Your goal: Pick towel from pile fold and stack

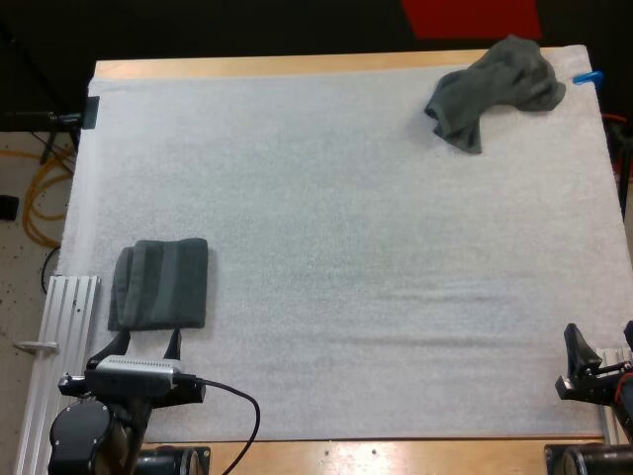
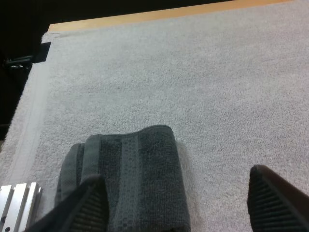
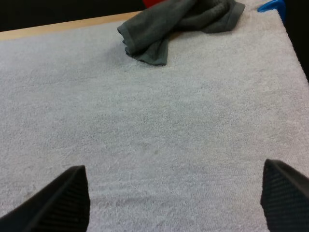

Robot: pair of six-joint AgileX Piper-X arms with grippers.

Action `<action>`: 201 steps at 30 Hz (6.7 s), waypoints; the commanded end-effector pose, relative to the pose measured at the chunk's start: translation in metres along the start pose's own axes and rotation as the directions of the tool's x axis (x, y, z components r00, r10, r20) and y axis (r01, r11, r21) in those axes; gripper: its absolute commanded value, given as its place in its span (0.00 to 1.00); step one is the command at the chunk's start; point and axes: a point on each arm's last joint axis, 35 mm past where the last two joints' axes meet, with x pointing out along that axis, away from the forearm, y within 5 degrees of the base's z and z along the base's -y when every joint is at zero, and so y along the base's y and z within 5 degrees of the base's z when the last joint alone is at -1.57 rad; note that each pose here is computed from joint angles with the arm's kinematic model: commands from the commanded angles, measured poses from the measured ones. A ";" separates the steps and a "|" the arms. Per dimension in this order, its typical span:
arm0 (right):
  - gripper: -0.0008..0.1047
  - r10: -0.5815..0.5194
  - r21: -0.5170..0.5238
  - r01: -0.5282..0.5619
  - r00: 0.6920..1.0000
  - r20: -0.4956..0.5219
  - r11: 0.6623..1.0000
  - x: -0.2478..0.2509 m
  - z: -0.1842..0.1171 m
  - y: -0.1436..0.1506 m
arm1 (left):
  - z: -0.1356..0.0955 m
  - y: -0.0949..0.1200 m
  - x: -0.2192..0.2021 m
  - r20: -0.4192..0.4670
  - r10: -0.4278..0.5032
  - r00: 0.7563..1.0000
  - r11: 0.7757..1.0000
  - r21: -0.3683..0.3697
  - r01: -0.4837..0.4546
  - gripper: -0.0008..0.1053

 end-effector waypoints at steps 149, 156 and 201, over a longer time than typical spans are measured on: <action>0.01 0.545 -0.191 -0.701 0.671 -0.503 0.687 0.168 0.250 0.172 | 0.100 -0.035 -0.016 -0.177 -0.584 0.792 0.812 -0.135 0.569 0.57; 0.01 0.432 -0.106 -0.638 0.625 -0.651 0.763 0.227 0.166 0.155 | 0.100 -0.035 -0.016 -0.177 -0.584 0.792 0.811 -0.142 0.567 0.57; 0.53 0.290 0.104 -0.289 0.734 -0.615 0.952 0.272 0.087 0.031 | 0.088 -0.032 -0.007 -0.231 -0.540 0.810 0.840 -0.210 0.500 0.57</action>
